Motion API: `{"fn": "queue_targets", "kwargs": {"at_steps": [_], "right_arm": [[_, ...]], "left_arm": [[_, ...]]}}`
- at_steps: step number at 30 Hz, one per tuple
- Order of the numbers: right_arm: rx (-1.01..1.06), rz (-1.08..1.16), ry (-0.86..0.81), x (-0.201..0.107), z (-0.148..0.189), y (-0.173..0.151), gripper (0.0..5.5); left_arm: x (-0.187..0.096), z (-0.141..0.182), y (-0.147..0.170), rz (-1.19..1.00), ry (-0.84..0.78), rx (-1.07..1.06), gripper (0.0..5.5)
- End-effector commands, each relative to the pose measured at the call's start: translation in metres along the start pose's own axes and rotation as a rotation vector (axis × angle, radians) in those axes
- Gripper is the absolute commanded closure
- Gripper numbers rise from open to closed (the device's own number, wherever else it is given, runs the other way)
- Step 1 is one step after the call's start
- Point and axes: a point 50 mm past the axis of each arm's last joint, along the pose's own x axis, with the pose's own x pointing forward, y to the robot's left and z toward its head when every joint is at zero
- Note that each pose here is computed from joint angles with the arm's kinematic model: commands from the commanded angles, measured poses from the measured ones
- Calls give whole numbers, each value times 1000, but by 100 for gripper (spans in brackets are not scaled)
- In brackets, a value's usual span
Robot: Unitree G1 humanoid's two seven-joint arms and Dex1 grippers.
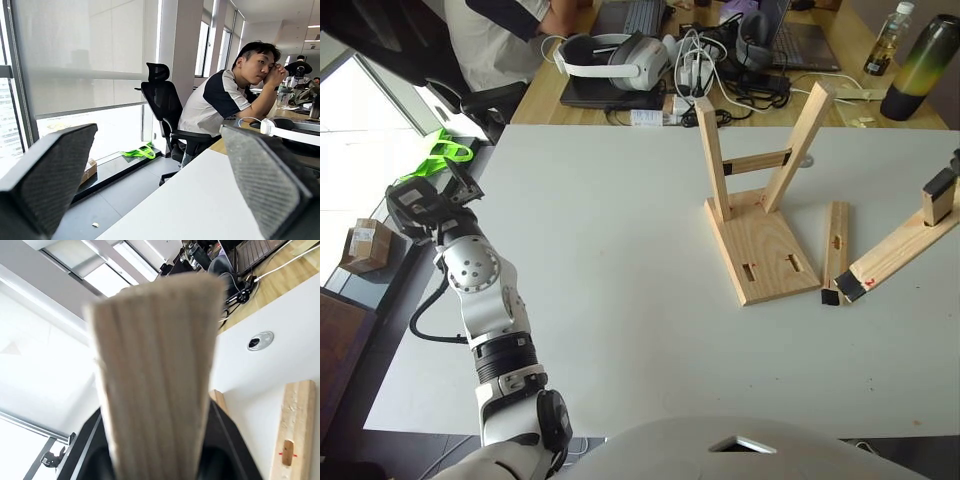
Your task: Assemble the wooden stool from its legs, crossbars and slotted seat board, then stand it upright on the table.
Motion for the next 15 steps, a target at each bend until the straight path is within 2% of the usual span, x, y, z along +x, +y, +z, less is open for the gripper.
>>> {"fn": "queue_targets", "kwargs": {"at_steps": [1,15], "right_arm": [[13,10,-32,11,-26,-16,452],[-27,100,-71,21,-34,-11,452]], "left_arm": [[-8,1,-16,-21,1,-60,94],[-7,2,-20,-44,3,-74,94]]}}
